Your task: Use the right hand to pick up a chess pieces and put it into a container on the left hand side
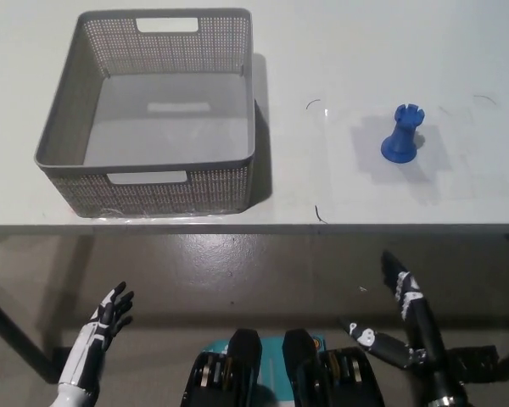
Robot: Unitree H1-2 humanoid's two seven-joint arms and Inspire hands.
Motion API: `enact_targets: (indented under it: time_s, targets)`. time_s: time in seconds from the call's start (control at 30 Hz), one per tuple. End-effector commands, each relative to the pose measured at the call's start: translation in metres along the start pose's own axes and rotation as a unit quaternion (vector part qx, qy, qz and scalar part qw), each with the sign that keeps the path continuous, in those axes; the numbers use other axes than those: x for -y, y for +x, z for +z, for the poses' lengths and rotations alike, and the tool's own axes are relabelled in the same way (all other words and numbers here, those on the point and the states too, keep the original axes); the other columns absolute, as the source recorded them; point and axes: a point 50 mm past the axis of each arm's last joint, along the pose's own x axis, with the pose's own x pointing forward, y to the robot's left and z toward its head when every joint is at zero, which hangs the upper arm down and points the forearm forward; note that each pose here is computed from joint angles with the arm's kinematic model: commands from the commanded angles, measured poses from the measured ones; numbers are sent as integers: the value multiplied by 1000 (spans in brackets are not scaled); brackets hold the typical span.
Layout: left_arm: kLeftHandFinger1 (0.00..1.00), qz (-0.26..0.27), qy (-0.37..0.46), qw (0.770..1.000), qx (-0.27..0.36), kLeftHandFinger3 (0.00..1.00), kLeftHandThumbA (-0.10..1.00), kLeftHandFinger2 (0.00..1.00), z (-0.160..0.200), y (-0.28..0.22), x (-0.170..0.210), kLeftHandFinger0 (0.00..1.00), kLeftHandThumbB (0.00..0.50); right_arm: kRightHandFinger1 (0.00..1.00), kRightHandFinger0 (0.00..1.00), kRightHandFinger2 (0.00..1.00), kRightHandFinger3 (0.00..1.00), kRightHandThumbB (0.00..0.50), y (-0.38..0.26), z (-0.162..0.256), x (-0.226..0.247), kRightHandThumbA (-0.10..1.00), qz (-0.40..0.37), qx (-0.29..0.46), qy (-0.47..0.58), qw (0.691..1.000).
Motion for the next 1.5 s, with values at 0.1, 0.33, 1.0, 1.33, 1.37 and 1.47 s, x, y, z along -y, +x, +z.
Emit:
enact_targets:
  time_s: [0.1,0.33,1.0,1.33,1.37,1.47]
  targets:
    - [1000,-52,4,998,41,1000,1000,1000,14,8,-5,1000,295,1000,1000,1000,1000,299,10,50,17,1000,-76,128,-62,987]
    - [1000,-56,-6,998,34,1000,1000,1000,14,5,-5,1000,310,1000,1000,1000,1000,281,33,93,38,1000,-115,192,-89,971]
    - [1000,-61,-21,998,16,1000,1000,1000,-8,-24,-2,1000,328,1000,1000,1000,1000,381,211,150,99,958,-143,134,-90,976]
    - [1000,-58,-20,998,21,1000,1000,1000,-6,-20,-1,1000,327,1000,1000,1000,1000,399,297,168,99,946,-128,43,-72,988]
    - [1000,-58,-20,998,20,1000,1000,1000,-6,-20,-1,1000,329,1000,1000,1000,1000,402,299,168,99,943,-127,39,-72,988]
    - [1000,-59,-23,998,22,1000,1000,1000,-5,-18,-1,1000,322,1000,1000,1000,1000,406,310,169,95,898,-123,16,-55,991]
